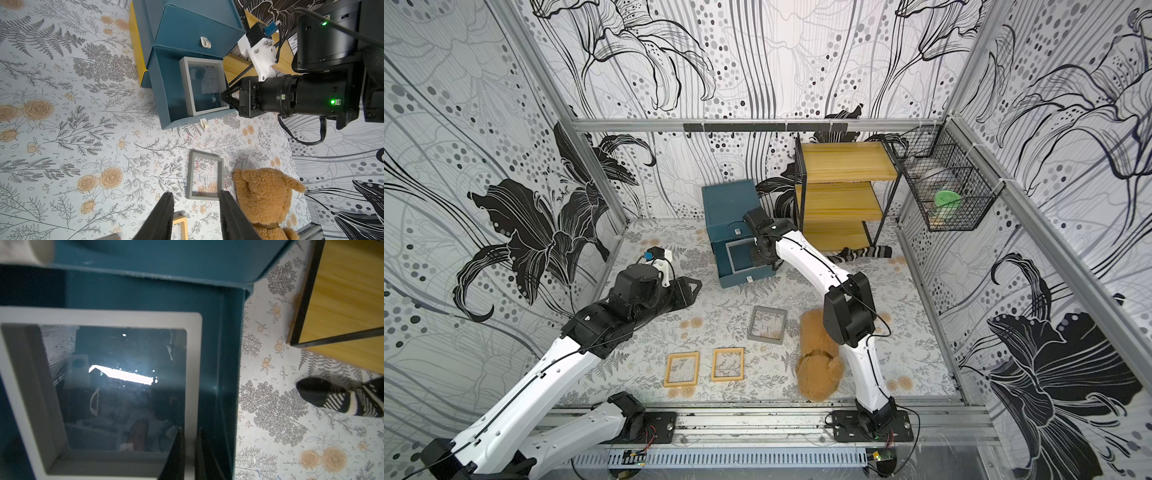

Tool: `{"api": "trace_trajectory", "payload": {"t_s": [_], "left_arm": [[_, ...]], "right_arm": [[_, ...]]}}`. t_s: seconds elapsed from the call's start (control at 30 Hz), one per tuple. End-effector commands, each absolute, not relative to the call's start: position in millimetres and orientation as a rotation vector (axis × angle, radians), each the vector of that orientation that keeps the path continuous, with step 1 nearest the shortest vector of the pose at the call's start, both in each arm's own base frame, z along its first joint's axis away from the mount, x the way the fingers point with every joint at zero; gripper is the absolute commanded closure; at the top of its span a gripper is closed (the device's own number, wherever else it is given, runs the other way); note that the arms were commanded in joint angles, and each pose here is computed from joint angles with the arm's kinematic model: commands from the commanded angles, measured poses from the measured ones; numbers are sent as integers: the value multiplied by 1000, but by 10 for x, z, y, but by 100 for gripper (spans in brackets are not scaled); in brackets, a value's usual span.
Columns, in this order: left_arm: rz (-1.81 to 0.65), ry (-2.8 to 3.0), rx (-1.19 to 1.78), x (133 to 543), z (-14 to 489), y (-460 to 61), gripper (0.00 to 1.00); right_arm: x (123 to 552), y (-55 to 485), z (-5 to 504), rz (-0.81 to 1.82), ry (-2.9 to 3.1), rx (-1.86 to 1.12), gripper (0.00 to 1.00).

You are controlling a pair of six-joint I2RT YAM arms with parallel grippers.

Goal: Place the brooch boxes into the drawer by color
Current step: Place the brooch box in the drawer.

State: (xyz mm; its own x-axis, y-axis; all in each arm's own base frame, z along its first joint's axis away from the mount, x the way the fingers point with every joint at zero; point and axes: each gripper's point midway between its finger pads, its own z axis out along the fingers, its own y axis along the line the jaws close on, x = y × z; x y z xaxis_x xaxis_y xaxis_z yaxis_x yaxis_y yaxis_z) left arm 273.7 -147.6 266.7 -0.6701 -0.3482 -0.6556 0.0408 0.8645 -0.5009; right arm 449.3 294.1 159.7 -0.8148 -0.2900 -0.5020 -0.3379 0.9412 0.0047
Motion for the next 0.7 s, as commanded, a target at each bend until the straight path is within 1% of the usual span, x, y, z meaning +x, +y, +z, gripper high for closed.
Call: {"api": "trace_trajectory", "payload": {"t_s": [0.0, 0.3, 0.6, 0.67], "left_arm": [[-641, 2205, -222, 2767, 2756, -1506, 59], [-645, 2204, -229, 2753, 2752, -1497, 59], [-650, 2205, -222, 2765, 2749, -1518, 59], [-650, 2207, -220, 2768, 2744, -1523, 59]], "right_arm": [[4516, 3001, 1492, 112, 2597, -482, 100], [4585, 3039, 1420, 105, 2607, -464, 100], [4575, 3036, 1227, 83, 2655, -462, 100], [4582, 3039, 1218, 81, 2655, -461, 95]]}}
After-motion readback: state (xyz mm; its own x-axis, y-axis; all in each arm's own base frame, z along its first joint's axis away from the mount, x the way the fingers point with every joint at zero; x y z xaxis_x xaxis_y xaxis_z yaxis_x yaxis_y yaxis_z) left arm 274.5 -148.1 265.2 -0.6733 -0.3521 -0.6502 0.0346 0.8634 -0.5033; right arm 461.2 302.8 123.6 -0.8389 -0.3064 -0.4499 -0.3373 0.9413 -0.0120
